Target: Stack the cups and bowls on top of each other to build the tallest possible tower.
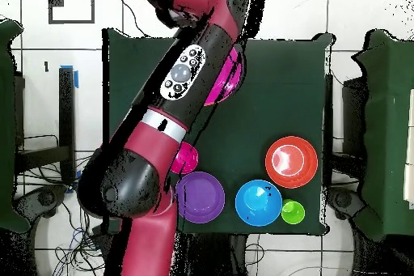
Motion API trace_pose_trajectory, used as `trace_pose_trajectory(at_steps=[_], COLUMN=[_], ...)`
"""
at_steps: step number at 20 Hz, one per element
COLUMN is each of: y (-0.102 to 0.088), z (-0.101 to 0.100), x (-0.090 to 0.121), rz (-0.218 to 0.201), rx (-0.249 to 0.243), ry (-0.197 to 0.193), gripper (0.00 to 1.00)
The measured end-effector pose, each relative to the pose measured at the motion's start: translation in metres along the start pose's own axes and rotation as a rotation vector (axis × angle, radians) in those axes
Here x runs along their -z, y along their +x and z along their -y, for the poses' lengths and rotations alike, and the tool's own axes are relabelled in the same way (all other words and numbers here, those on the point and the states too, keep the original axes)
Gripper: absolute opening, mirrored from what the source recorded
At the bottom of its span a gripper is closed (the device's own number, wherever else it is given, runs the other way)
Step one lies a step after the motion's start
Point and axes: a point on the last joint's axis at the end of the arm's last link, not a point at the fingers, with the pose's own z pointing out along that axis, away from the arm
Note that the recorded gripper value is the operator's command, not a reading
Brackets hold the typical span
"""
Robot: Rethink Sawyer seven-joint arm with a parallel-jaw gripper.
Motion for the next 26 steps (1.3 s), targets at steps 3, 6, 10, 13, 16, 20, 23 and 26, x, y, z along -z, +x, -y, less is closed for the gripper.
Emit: trace_pose_trajectory(at_steps=[3,6,10,13,16,20,23,26], y=[0.002,0.01,0.027,0.037,0.052,0.061,0.066,0.067], z=[0.001,0.003,0.007,0.01,0.014,0.019,0.025,0.03], x=[0.0,0.001,0.004,0.009,0.02,0.037,0.057,0.071], rz=[-0.005,-0.017,-0.014,-0.01,-0.01,-0.011,-0.017,-0.018], rx=[-0.005,0.002,0.019,0.027,0.035,0.034,0.025,0.015], ry=[0.008,0.019,0.032,0.032,0.025,0.012,-0.004,-0.019], gripper=[1.0,1.0,1.0,1.0,1.0,1.0,1.0,1.0])
